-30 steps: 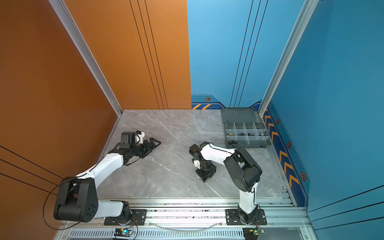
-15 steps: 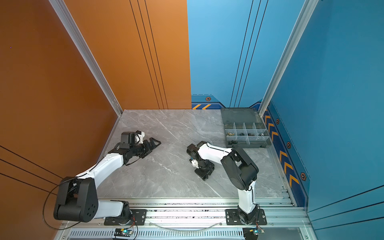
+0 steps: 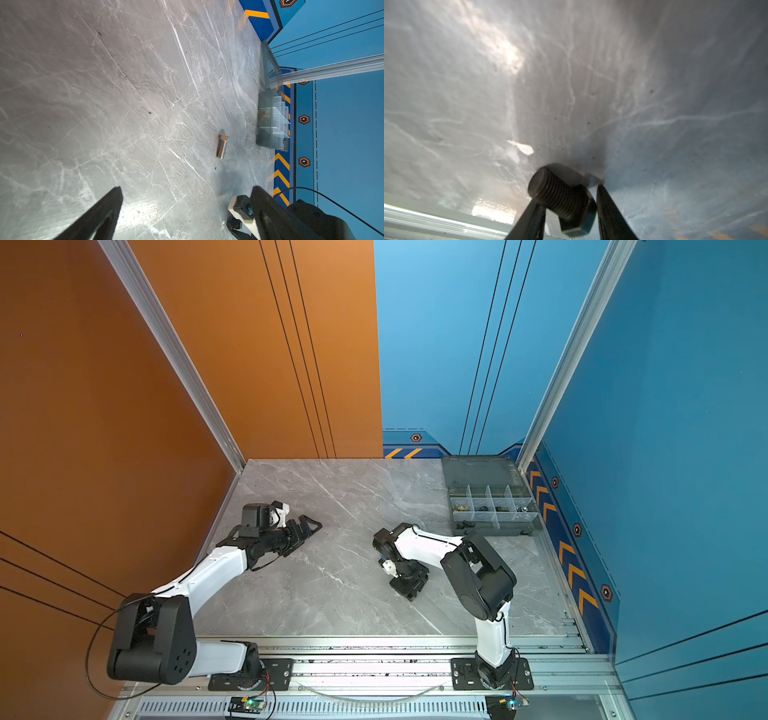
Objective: Sort the screws and nuts into containers
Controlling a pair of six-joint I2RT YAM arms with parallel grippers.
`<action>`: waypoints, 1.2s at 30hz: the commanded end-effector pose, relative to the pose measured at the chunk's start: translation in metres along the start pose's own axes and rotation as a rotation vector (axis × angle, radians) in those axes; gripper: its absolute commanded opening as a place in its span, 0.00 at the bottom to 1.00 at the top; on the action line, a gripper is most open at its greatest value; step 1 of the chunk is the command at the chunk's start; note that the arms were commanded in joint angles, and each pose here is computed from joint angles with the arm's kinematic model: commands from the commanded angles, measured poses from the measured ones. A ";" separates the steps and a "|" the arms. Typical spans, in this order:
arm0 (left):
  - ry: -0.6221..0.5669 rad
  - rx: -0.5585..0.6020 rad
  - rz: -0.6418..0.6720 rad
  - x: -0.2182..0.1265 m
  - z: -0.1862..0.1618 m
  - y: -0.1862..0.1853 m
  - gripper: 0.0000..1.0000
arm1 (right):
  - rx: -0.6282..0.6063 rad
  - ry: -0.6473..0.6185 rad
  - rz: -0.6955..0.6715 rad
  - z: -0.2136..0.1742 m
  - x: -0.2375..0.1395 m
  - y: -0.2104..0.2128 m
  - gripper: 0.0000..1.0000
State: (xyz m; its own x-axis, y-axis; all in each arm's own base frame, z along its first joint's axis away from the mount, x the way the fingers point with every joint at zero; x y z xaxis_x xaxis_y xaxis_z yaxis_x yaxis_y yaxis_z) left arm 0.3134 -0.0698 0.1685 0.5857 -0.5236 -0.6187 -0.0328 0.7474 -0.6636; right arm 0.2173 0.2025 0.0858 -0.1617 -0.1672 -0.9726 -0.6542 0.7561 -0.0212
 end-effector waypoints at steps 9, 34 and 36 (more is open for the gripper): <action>0.017 0.006 -0.006 0.001 -0.004 0.004 0.98 | 0.012 0.064 0.043 -0.006 0.014 0.007 0.17; 0.009 0.010 -0.018 0.001 0.000 0.000 0.98 | 0.447 -0.426 0.259 0.008 -0.075 -0.111 0.00; 0.008 0.011 -0.018 0.002 0.001 0.000 0.98 | 0.512 -0.451 0.261 0.008 -0.079 -0.131 0.00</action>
State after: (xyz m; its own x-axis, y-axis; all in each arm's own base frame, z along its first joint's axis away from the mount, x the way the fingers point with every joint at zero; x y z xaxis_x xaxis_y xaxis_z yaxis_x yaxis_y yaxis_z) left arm 0.3139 -0.0699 0.1687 0.5876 -0.5241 -0.6164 -0.0304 0.7470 -0.6641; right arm 0.3002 0.1315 0.1496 0.0515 0.2233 -0.9734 -0.2593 0.9442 0.2029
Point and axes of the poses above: each gripper's point midway between its finger pads, its own x axis out along the fingers, its own y axis along the line the jaws close on, z = x × y, the point moved 7 cm from there along -x, back along the fingers, and after that the axes turned 7 degrees about x, right-handed, at the moved point
